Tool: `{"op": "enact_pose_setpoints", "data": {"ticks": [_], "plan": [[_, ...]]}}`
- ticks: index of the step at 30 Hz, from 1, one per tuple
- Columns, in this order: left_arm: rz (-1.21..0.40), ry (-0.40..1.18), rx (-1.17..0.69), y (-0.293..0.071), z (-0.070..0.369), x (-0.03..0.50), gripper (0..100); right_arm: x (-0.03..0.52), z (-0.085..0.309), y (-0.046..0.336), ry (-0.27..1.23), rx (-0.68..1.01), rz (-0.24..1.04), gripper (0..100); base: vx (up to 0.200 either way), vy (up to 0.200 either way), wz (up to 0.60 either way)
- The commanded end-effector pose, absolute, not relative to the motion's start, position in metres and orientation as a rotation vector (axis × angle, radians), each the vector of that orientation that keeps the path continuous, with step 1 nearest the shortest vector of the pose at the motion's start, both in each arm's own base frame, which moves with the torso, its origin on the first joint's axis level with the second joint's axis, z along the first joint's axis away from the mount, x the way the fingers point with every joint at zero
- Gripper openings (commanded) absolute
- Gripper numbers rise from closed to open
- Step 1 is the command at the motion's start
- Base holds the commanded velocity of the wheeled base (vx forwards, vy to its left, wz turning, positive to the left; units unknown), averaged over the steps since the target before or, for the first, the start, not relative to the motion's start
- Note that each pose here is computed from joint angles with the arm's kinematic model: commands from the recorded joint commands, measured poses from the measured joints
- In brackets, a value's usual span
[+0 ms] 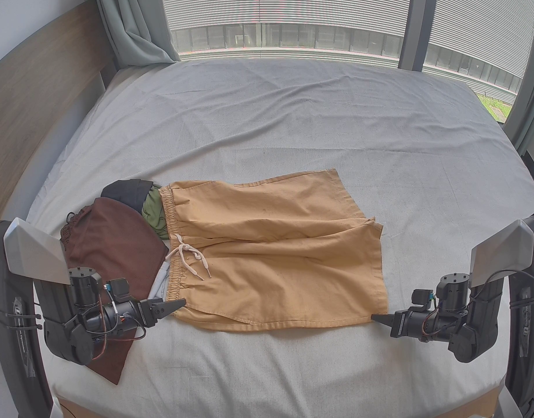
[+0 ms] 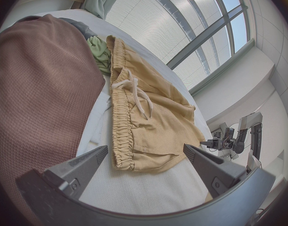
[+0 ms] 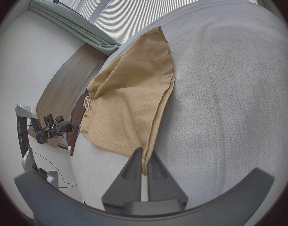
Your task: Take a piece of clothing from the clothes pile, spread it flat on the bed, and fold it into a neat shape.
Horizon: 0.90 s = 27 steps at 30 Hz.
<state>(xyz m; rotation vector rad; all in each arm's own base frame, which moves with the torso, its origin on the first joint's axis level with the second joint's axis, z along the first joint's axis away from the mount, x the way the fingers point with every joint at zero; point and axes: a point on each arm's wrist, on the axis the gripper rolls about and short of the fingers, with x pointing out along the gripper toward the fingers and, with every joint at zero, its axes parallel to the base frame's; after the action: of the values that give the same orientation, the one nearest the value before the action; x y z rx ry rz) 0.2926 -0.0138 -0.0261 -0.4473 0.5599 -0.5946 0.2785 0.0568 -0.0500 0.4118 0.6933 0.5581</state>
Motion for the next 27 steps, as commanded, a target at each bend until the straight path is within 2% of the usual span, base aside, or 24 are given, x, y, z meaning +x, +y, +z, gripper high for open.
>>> {"op": "enact_pose_setpoints", "data": {"ticks": [1,27], "plan": [[-0.587,0.589,-0.458,-0.013,-0.036,0.293,100,0.279,-0.05,0.057,0.692,0.41,0.559,0,0.0,0.0,0.0],[-0.574,0.634,-0.519,-0.02,-0.051,0.3,100,0.279,-0.053,0.056,0.691,0.393,0.564,0,0.0,0.0,0.0]]}}
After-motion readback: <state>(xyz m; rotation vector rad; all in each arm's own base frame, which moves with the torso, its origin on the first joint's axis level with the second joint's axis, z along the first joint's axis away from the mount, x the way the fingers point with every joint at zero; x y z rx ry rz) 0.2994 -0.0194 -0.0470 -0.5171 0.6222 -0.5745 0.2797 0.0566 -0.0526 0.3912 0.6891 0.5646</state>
